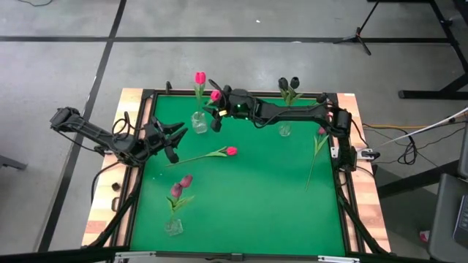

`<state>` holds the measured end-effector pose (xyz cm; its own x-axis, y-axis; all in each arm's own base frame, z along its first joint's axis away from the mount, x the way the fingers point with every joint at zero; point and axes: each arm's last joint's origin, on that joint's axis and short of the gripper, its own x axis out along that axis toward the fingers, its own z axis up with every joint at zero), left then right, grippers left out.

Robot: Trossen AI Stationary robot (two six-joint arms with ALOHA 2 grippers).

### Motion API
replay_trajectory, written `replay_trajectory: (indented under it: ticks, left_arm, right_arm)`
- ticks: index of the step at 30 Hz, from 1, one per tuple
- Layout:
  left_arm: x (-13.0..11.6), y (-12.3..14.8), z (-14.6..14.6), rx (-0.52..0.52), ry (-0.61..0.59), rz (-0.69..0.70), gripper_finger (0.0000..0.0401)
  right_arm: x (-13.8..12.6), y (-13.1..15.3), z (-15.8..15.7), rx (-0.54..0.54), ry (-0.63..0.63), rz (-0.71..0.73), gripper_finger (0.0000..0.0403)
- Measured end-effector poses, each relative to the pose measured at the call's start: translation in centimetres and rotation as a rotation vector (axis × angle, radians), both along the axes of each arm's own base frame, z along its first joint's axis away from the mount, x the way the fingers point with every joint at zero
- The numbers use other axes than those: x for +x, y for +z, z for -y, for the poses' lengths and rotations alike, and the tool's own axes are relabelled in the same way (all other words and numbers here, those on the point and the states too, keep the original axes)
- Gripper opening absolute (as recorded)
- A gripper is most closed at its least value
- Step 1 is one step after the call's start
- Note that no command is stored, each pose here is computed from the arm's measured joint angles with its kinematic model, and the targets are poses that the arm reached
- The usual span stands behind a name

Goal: Sort flowers into vase by color
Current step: Put the top pink flower into the top left transparent vase

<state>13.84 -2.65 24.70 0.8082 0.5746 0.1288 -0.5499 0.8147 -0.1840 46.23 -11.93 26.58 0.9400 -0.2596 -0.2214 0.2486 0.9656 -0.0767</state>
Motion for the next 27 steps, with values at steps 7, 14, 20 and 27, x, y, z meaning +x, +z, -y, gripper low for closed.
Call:
replay_trajectory:
  ticks: [7,14,20,27]
  left_arm:
    - [0.0,0.0,0.0,-0.001,0.003,0.0,0.0125]
    - [0.0,0.0,0.0,-0.003,0.003,0.001,0.0125]
    - [0.0,0.0,0.0,-0.003,0.003,0.002,0.0125]
    - [0.0,0.0,0.0,-0.004,0.003,0.002,0.0125]
  right_arm:
    - [0.1,0.6,0.0,-0.021,0.0,0.06,0.0133]
    - [-0.2,0.9,1.2,-0.01,-0.007,0.066,0.0155]
    - [-0.3,1.0,1.9,0.012,-0.022,0.084,0.0201]
    - [-0.5,1.4,2.5,0.015,-0.045,0.127,0.023]
